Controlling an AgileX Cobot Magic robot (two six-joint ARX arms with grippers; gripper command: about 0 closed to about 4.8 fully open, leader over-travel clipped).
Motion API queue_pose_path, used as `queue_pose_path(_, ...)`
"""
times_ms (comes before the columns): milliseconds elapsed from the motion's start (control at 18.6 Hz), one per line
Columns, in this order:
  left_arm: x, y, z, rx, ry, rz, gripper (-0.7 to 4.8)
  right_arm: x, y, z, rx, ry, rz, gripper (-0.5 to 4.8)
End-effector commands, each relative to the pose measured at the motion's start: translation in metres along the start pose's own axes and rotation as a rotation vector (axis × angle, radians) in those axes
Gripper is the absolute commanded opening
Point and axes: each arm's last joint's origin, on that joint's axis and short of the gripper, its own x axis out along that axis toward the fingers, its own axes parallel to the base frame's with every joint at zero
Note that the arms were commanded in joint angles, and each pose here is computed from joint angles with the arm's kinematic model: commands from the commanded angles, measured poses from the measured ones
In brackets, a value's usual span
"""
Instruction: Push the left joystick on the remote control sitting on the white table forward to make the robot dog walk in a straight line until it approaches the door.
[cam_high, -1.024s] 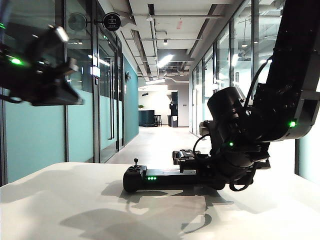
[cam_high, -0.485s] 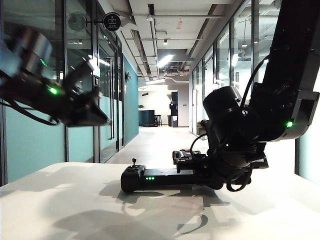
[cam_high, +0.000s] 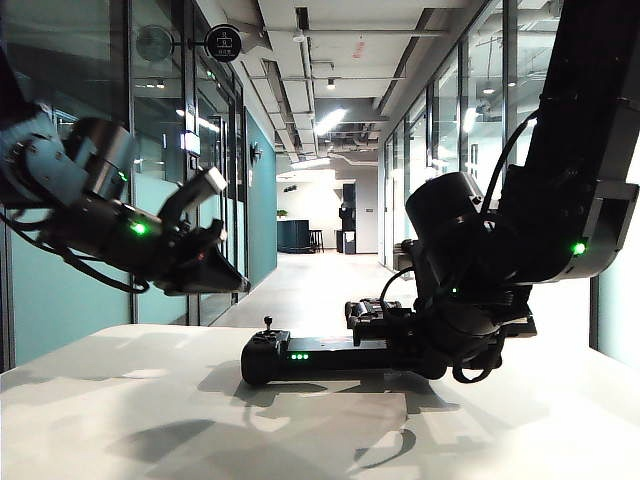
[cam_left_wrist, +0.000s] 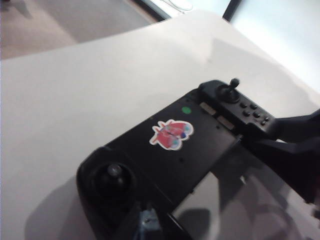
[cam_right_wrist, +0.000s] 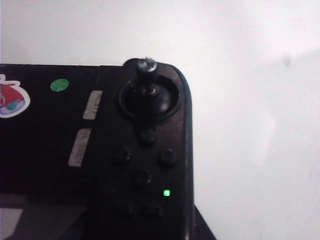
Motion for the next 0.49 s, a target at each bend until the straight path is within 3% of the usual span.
queue_pose_path(54,0.013,0.007,0.003,0.062,0.024,-0.018,-0.06,-0.001,0.002,0.007,0.015,-0.046,0.003,1.44)
queue_pose_path(485,0.045,0.027,-0.002,0.044,0.066,-0.082,-0.06,-0.001,0.002,0.007,0.016,-0.045,0.003,1.44)
